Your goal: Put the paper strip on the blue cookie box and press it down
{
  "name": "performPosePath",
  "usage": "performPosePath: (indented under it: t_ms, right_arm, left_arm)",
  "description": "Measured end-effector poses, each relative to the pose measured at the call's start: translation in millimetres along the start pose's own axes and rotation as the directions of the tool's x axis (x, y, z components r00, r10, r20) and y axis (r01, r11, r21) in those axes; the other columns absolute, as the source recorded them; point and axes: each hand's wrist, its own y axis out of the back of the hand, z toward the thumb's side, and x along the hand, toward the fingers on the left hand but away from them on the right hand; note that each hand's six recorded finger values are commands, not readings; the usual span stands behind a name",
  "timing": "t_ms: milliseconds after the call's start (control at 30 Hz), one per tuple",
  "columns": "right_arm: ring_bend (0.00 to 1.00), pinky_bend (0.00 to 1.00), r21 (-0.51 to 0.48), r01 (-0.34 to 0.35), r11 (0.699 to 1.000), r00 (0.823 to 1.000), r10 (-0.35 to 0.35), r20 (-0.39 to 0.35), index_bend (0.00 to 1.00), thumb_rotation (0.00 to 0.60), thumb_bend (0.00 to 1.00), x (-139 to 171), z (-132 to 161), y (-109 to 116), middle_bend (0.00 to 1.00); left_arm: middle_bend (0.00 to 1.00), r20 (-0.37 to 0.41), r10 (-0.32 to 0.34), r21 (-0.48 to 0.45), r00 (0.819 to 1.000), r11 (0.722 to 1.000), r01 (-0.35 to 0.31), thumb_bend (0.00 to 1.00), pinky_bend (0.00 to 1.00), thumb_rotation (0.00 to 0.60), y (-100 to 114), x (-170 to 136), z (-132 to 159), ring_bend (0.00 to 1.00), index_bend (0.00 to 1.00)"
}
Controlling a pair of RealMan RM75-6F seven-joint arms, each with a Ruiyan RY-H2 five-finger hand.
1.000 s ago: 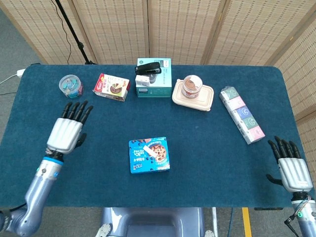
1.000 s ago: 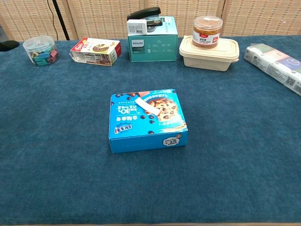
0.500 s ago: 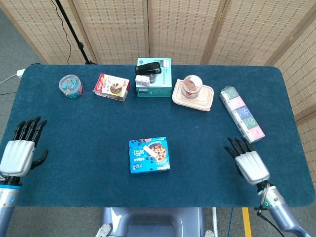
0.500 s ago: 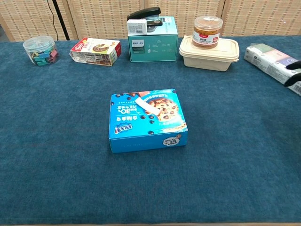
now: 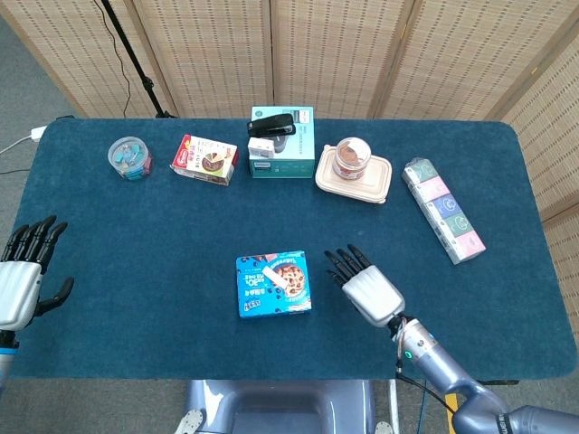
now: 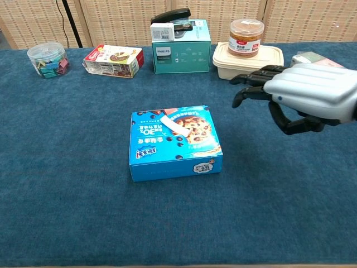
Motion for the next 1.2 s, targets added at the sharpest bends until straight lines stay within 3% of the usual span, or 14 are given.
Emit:
performPosePath:
  t_ms: [333, 667, 1200]
  right_arm:
    - [0.0, 0.0, -0.127, -0.032, 0.991, 0.996, 0.02, -0.091, 0.22, 0.6, 1.0, -31, 17, -10, 0.0]
    - [0.0, 0.0, -0.184, 0.017, 0.983, 0.985, -0.048, -0.166, 0.28, 0.6, 1.0, -53, 36, -1, 0.0]
    - [0.0, 0.0, -0.182, -0.011, 0.983, 0.981, -0.025, -0.194, 0.28, 0.6, 1.0, -63, 51, -12, 0.0]
  left_arm:
    - [0.0, 0.007, -0.011, -0.023, 1.0, 1.0, 0.011, 0.35, 0.0, 0.6, 2, -2, -4, 0.0, 0.0]
    - [0.0, 0.003, -0.023, -0.028, 1.0, 0.999, 0.023, 0.35, 0.0, 0.6, 0, 1, -5, 0.0, 0.0]
    - [0.0, 0.005, -0.029, -0.021, 1.0, 0.999, 0.03, 0.35, 0.0, 0.6, -2, -1, -4, 0.0, 0.0]
